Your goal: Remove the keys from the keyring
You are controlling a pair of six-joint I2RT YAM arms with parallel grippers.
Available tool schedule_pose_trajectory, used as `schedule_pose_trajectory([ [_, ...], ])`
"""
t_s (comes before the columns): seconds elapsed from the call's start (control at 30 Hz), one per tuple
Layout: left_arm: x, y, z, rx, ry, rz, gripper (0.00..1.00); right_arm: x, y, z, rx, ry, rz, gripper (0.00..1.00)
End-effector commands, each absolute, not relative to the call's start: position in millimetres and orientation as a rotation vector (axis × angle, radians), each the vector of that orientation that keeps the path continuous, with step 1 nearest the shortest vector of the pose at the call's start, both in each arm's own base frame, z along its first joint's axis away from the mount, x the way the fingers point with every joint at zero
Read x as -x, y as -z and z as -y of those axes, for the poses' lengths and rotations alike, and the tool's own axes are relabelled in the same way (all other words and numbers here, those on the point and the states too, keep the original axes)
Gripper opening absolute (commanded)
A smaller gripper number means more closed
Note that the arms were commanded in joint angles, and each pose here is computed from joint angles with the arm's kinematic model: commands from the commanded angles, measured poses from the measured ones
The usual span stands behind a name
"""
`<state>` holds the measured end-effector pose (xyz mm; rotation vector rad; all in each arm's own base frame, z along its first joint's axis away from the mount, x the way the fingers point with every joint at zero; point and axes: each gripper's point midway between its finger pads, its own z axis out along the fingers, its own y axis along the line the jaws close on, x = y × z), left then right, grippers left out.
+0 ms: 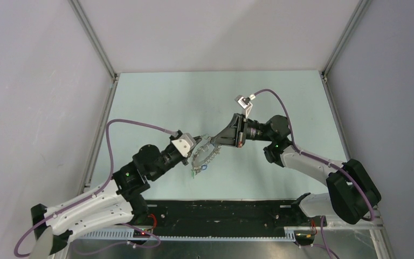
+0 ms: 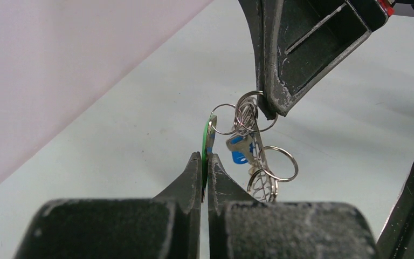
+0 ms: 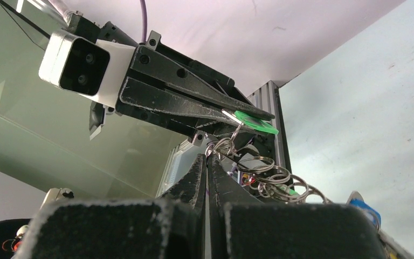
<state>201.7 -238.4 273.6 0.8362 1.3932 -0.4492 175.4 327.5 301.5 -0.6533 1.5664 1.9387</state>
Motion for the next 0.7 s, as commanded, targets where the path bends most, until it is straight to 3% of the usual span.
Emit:
schedule_pose_trajectory([
  [0.0,-232,-322,202,-0.579,0.281,-1.311,0.00,-140,-306,-325,0.864,-2.026,-1.551,0.00],
  [0.67,-246,-340,207,-0.574,0.190,-1.220,0.00,-142,-296,-327,0.896,-2.038,-1.591,0.00],
])
